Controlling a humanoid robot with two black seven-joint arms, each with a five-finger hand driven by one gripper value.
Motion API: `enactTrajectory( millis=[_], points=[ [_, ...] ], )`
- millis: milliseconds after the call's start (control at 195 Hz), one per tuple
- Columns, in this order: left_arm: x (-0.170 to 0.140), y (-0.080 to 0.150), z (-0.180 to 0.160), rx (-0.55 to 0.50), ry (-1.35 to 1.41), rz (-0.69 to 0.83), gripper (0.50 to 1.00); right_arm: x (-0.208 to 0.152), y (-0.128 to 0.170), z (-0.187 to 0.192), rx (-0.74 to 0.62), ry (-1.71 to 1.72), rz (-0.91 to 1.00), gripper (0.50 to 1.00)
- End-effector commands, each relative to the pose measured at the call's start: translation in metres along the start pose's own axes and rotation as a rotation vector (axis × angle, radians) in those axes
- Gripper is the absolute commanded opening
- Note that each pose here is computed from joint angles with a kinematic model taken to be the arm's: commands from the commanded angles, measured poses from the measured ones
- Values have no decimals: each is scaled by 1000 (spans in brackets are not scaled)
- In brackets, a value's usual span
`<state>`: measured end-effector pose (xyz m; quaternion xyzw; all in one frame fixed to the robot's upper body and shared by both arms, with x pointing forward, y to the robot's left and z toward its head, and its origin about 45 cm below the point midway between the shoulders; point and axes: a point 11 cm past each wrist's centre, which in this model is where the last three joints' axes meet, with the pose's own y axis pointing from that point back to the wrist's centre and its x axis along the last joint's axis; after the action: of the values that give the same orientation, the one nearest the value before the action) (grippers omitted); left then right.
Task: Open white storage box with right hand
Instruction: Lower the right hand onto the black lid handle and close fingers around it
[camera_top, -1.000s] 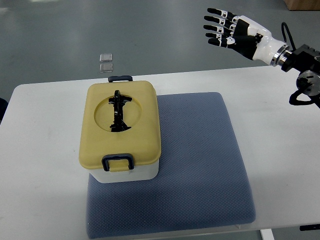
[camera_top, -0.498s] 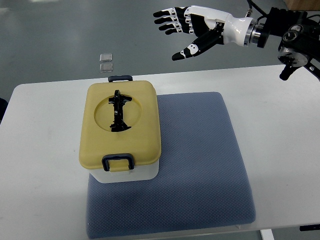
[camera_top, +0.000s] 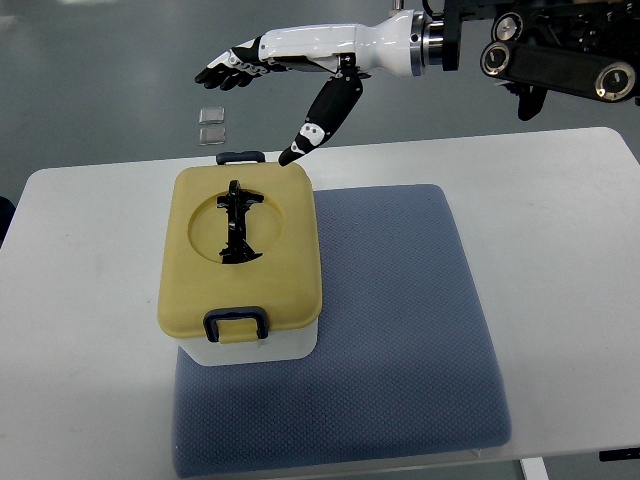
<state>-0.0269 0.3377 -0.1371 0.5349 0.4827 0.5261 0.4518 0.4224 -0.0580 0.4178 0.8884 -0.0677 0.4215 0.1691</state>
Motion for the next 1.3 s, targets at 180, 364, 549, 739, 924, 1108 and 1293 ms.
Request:
enactTrajectory(
  millis=[180, 364, 549, 739, 924, 1108, 1293],
  points=[
    [0, 0, 0, 0, 0, 1, 1000, -18, -29, -13, -27, 272, -134, 926],
    [0, 0, 0, 0, 0, 1, 1000, -23, -34, -15, -27, 347, -171, 926],
    [0, 0, 0, 0, 0, 1, 1000, -21, -37, -22, -24, 421, -200, 921],
    [0, 0, 0, 0, 0, 1, 1000, -29, -52, -35, 11, 575, -239, 917],
    [0, 0, 0, 0, 0, 1, 1000, -35, -54, -32, 14, 688, -284, 903],
    [0, 0, 0, 0, 0, 1, 1000, -48, -58, -27, 16, 757, -339, 901],
    [0, 0, 0, 0, 0, 1, 1000, -55, -62, -26, 40, 789, -341, 879]
  ],
)
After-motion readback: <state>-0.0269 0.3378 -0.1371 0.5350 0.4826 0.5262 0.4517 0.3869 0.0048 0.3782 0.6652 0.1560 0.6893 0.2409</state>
